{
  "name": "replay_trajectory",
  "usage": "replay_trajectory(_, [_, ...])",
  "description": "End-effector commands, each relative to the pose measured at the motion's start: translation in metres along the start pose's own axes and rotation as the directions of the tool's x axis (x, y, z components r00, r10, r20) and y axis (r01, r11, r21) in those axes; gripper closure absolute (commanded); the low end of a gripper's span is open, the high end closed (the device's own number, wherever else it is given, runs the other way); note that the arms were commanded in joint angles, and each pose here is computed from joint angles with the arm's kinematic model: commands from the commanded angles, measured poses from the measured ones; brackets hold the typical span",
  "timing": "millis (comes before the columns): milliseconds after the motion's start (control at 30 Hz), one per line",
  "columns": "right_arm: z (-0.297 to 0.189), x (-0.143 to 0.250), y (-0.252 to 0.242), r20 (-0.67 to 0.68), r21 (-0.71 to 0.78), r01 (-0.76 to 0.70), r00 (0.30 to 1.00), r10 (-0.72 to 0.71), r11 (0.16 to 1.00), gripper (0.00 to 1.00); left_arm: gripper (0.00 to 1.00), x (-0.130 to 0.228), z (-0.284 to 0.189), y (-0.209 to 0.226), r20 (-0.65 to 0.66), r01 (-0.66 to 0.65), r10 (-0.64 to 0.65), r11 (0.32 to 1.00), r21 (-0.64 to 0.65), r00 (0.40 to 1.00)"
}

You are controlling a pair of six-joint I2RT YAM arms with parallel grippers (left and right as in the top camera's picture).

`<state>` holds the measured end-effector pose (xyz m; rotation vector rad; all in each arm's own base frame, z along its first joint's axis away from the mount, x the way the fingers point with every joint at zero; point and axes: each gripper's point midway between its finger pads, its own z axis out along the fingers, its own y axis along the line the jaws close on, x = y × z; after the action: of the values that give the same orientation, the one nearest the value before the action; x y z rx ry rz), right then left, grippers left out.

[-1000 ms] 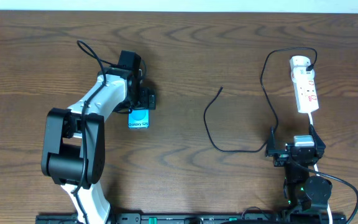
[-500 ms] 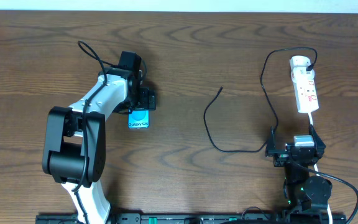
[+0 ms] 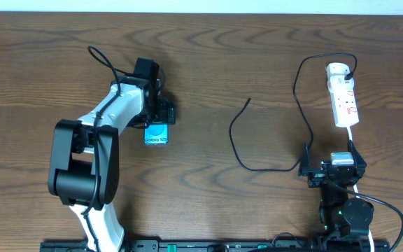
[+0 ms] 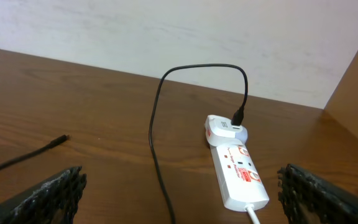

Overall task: Plug charger to phone and switch on socket
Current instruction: 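Close the left gripper on the phone's lower end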

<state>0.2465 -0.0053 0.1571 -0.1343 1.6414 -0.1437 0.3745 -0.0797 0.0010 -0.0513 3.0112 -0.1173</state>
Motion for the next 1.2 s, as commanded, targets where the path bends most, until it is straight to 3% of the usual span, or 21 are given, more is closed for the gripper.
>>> replay_trajectory(0, [-0.0002, -0.0001, 0.0016, 0.002, -0.006, 0.011, 1.000, -0.011, 1.000, 0.01, 0.02, 0.0056, 0.0085, 0.0030, -0.024, 0.004, -0.004, 1.000, -0.018, 1.000])
replay_trajectory(1167, [-0.0002, 0.0001, 0.0016, 0.002, -0.006, 0.011, 1.000, -0.011, 1.000, 0.01, 0.02, 0.0083, 0.0141, 0.0040, -0.040, 0.004, -0.005, 1.000, -0.022, 0.999])
